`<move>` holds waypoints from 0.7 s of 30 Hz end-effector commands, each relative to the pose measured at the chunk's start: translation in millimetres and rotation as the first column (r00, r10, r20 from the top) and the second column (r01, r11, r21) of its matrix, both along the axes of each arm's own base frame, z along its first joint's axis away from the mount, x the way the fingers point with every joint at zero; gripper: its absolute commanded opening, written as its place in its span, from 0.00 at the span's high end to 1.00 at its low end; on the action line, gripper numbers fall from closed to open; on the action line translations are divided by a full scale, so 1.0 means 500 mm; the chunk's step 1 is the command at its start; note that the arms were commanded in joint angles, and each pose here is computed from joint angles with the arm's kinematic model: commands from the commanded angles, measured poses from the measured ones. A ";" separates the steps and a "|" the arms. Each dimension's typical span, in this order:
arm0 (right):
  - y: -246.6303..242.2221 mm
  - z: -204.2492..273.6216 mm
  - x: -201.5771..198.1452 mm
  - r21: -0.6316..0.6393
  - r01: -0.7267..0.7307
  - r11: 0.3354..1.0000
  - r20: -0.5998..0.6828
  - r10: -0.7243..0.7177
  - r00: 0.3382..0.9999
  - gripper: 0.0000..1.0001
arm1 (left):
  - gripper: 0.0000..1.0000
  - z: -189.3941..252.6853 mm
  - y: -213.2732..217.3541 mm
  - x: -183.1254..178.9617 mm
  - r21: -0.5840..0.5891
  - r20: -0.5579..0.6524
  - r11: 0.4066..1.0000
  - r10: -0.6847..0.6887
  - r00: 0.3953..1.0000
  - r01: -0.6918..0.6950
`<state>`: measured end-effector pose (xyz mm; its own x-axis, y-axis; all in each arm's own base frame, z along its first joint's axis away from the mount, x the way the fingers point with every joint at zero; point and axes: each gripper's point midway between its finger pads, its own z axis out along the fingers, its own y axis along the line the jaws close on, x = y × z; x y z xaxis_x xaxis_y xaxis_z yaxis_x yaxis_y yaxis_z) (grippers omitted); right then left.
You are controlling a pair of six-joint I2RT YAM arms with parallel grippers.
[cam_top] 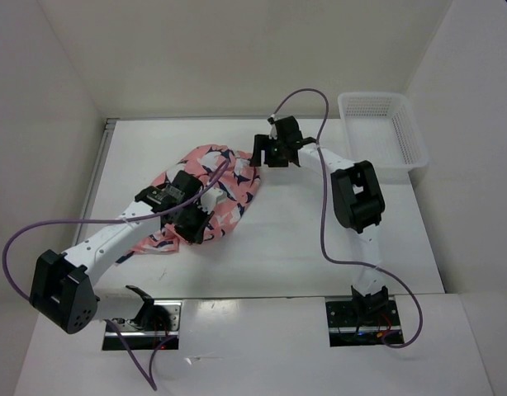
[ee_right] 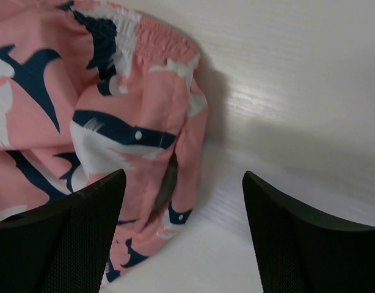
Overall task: Fold and stack the shorts
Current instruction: Move the shorts to the center of the board
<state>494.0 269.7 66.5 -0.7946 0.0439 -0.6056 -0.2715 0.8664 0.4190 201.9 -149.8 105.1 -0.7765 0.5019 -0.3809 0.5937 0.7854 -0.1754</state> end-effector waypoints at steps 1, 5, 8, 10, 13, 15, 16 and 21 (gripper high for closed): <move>0.040 0.083 0.072 0.102 -0.009 0.995 0.129 -0.004 0.992 0.18 | 1.00 0.007 -0.010 -0.006 -0.032 0.012 0.999 -0.019 1.000 0.019; 0.061 0.063 0.097 0.146 0.007 0.989 0.101 -0.022 0.995 0.18 | 1.00 0.002 -0.010 -0.006 -0.027 0.003 0.999 -0.019 1.000 0.019; 0.051 0.039 0.129 0.124 0.078 0.989 0.102 -0.091 0.991 0.24 | 1.00 -0.002 -0.009 -0.001 -0.018 0.007 1.000 -0.015 1.000 0.015; 0.050 0.003 0.136 0.091 0.115 0.989 0.086 -0.123 0.989 0.27 | 1.00 -0.002 -0.009 -0.001 -0.018 0.007 1.000 -0.015 1.000 0.015; 0.037 -0.025 0.141 0.036 0.165 0.986 0.080 -0.168 0.983 0.35 | 1.00 -0.003 -0.006 0.001 -0.009 0.012 1.000 -0.011 1.000 0.011; 0.045 -0.038 0.134 0.045 0.143 0.989 0.060 -0.145 0.988 0.35 | 1.00 -0.002 -0.005 0.007 -0.005 0.025 1.000 -0.007 1.000 0.007; 0.050 -0.044 0.125 0.053 0.124 0.991 0.044 -0.127 0.991 0.34 | 1.00 -0.002 -0.005 0.007 -0.005 0.025 1.000 -0.007 1.000 0.007; 0.080 -0.058 0.079 0.075 0.059 0.995 0.000 -0.059 0.998 0.48 | 1.00 -0.007 -0.005 0.013 -0.003 0.038 1.000 -0.003 0.999 0.004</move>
<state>547.3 294.1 38.5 -0.7697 0.1524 -0.6200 -0.2004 0.8643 0.4613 205.6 -150.7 102.8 -0.7689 0.5015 -0.3966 0.5967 0.7857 -0.1632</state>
